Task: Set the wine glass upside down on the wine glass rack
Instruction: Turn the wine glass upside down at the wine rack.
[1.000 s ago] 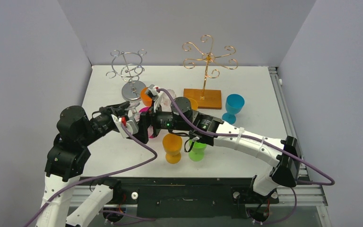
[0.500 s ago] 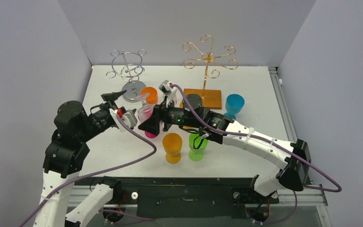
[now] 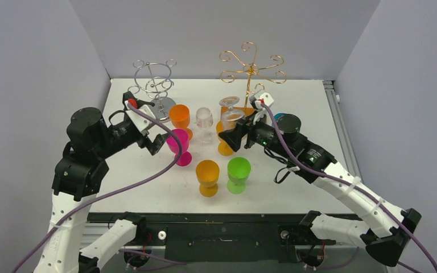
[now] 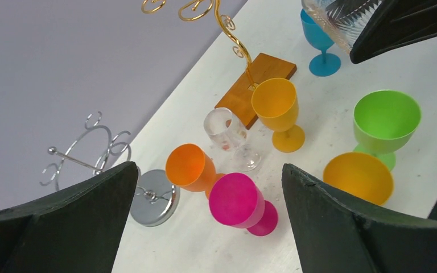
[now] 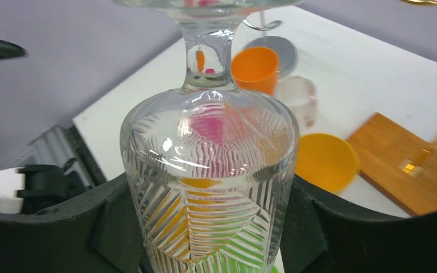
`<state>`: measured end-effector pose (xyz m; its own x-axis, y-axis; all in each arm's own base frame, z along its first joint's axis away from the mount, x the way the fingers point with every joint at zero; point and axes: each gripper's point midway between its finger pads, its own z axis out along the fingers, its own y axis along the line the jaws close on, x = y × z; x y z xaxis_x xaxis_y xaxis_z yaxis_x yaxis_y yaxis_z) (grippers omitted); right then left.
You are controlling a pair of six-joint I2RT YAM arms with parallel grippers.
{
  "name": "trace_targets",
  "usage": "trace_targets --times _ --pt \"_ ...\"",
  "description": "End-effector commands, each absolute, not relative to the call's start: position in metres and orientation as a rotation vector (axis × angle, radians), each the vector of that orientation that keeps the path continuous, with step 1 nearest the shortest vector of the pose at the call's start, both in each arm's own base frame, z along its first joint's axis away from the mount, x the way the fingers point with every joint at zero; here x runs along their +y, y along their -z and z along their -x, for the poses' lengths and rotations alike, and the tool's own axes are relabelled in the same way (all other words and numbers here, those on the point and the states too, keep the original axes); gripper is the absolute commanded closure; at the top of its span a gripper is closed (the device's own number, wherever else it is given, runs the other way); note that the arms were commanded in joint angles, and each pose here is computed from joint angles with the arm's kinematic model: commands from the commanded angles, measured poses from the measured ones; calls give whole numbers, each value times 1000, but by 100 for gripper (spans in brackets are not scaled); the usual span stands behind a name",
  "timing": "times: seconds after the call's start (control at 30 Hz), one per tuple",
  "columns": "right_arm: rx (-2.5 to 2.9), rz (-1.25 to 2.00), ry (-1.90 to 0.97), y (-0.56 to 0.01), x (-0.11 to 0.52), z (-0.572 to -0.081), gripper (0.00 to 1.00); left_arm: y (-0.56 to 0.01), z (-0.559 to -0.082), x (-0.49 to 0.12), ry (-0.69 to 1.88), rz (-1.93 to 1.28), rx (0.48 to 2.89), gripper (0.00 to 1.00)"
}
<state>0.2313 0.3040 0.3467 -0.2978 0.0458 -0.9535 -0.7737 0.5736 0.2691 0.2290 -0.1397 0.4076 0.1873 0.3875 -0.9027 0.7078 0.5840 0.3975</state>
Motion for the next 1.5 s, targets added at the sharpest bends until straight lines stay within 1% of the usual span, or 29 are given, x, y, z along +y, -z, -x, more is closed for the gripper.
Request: trace_targets --times 0.0,0.23,0.6,1.2,1.47 --pt "1573 569 -716 -357 257 -254 100 -427 -224 -150 440 -882 1467 4" --pt "1537 451 -537 -337 203 -283 100 -424 -229 -155 509 -824 1521 4" --pt "1476 344 -441 -329 163 -324 100 -416 -236 -154 508 -787 1553 4" --pt "1477 283 -416 -334 160 -380 100 -404 -228 -153 520 -813 1594 4" --pt "1472 269 -402 -336 160 -395 100 -381 -220 -151 536 -832 1651 4"
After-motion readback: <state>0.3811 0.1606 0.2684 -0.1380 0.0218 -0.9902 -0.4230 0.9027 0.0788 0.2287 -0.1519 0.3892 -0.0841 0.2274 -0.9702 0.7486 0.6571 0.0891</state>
